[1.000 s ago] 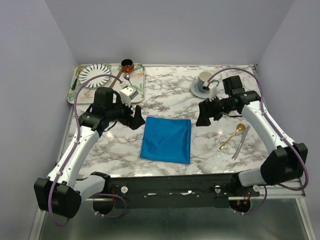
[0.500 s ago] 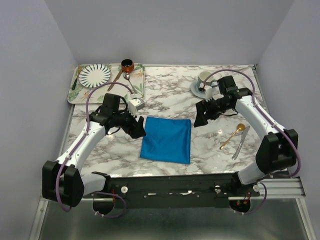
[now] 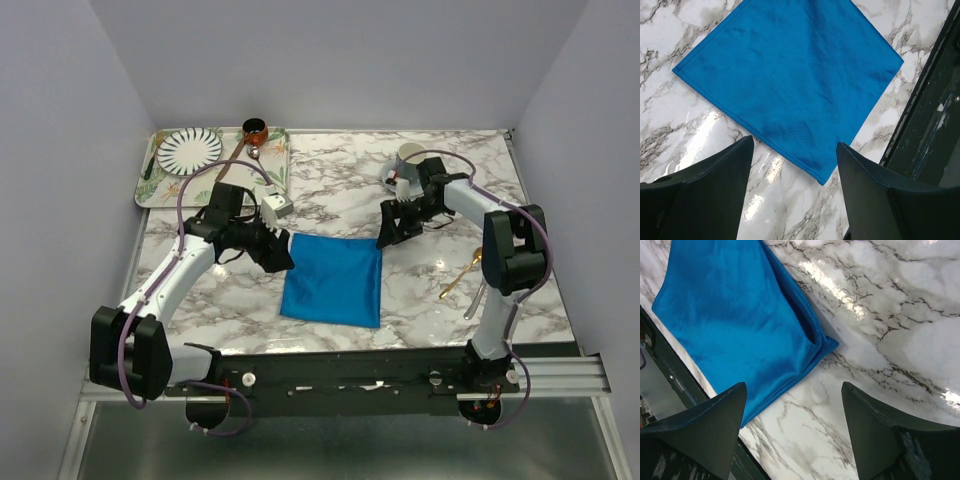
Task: Fold the napkin into a case and place the utensils inside
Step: Pick up the lower triangle-folded napkin from the center of the board.
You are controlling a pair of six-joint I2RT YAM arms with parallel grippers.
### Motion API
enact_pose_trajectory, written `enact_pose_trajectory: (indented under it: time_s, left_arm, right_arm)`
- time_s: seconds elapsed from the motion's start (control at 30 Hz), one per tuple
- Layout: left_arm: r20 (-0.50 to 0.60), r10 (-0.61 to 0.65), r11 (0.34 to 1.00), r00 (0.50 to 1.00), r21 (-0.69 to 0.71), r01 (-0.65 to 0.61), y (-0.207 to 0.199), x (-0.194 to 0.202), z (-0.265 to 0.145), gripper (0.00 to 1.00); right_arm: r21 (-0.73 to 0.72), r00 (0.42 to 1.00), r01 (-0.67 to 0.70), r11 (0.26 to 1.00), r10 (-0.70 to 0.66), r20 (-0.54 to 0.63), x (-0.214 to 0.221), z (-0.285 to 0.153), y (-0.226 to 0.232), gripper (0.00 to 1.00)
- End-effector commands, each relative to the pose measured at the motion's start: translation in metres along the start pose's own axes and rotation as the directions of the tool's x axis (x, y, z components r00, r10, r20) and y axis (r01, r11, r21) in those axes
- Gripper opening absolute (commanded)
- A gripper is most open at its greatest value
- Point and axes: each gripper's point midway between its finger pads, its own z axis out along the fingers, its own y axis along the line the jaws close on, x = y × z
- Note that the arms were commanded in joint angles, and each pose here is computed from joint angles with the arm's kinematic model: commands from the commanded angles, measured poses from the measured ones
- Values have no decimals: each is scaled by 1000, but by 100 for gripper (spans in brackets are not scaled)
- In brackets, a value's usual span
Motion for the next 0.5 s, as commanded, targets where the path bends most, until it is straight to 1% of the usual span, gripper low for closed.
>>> enact_pose_trajectory:
  time_s: [0.0, 0.1, 0.17, 0.27, 0.3, 0.37, 0.4, 0.47]
  left_arm:
    - [57, -3, 998, 998, 55, 0, -5, -10, 4, 75]
    - [53, -26, 998, 998, 59, 23, -3, -8, 8, 74]
    - [56, -53, 997, 997, 60, 49, 0, -7, 12, 73]
    - [56, -88, 994, 995, 69, 84, 2, -8, 17, 72]
    - [56, -94, 993, 994, 72, 90, 3, -8, 19, 72]
    - [49, -106, 992, 993, 76, 102, 5, -7, 21, 72]
    - [45, -112, 991, 993, 79, 108, 5, -6, 22, 72]
    - [34, -118, 990, 992, 80, 115, 6, -4, 24, 71]
  right_arm:
    - [-64, 999, -10, 998, 13, 49, -9, 2, 8, 85]
    - [-101, 996, -69, 992, 75, 53, 5, 5, 17, 88]
    - [-104, 994, -98, 990, 103, 46, 12, 9, 16, 88]
    - [-117, 990, -133, 984, 137, 20, 24, 19, 12, 85]
    - [-119, 988, -149, 982, 152, 13, 30, 24, 10, 82]
    - [-135, 986, -157, 978, 163, 34, 25, 28, 9, 77]
    - [-141, 984, -168, 976, 174, 35, 24, 30, 8, 72]
    - [-160, 979, -193, 968, 201, 34, 23, 35, 7, 66]
